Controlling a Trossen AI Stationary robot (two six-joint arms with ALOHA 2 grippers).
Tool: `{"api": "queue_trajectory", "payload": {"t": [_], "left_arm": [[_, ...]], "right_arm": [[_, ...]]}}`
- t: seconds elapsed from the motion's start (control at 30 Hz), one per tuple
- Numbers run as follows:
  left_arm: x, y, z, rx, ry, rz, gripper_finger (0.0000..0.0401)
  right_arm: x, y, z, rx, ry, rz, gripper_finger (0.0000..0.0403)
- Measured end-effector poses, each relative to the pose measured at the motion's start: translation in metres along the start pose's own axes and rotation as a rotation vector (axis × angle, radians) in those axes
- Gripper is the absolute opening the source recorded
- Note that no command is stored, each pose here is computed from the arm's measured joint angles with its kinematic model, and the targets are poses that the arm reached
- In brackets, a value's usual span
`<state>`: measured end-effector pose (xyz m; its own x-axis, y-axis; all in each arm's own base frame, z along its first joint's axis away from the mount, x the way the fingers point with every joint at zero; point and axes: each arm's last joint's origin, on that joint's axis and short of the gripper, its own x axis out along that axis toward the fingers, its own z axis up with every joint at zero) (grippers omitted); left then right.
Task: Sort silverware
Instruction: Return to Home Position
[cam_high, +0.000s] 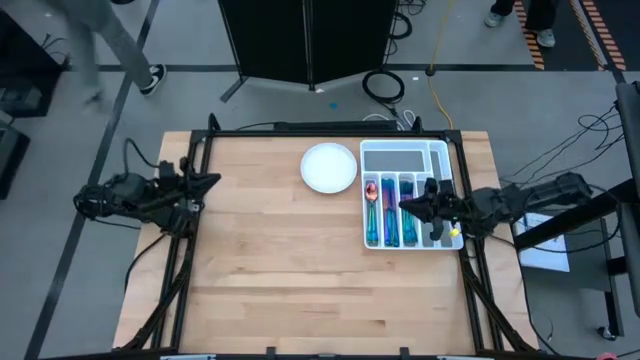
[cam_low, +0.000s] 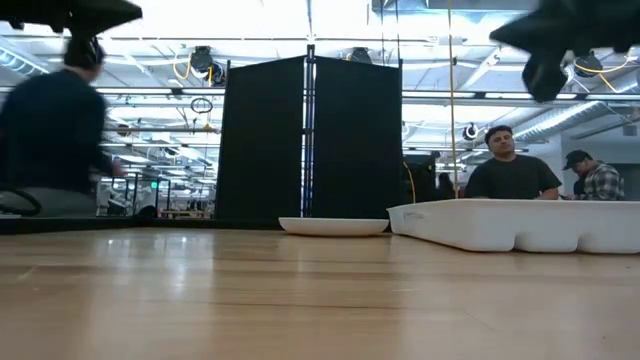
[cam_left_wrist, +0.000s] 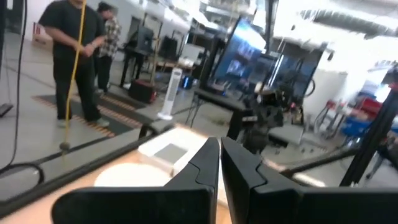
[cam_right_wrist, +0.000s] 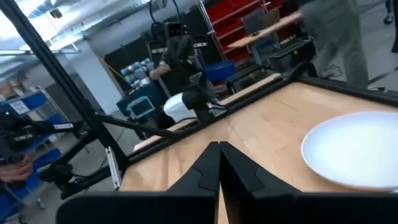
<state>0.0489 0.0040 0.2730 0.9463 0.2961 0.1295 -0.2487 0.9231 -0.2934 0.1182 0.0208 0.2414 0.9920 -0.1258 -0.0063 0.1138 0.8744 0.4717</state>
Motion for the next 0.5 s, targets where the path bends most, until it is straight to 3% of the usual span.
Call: {"api": "queue_trajectory", "payload": {"t": [0.13,0.5], "left_arm": [[0.005,0.0,-0.012,-0.009,0.011,0.002,0.0017],[0.017,0.0,-0.045,-0.038,-0.008,-0.033,0.0017]], "right_arm": [[0.004,-0.018,-0.022,0.028,0.018,0.001,0.0],[0.005,-0.045,-0.047,-0.012,0.121,-0.009,0.0]]}}
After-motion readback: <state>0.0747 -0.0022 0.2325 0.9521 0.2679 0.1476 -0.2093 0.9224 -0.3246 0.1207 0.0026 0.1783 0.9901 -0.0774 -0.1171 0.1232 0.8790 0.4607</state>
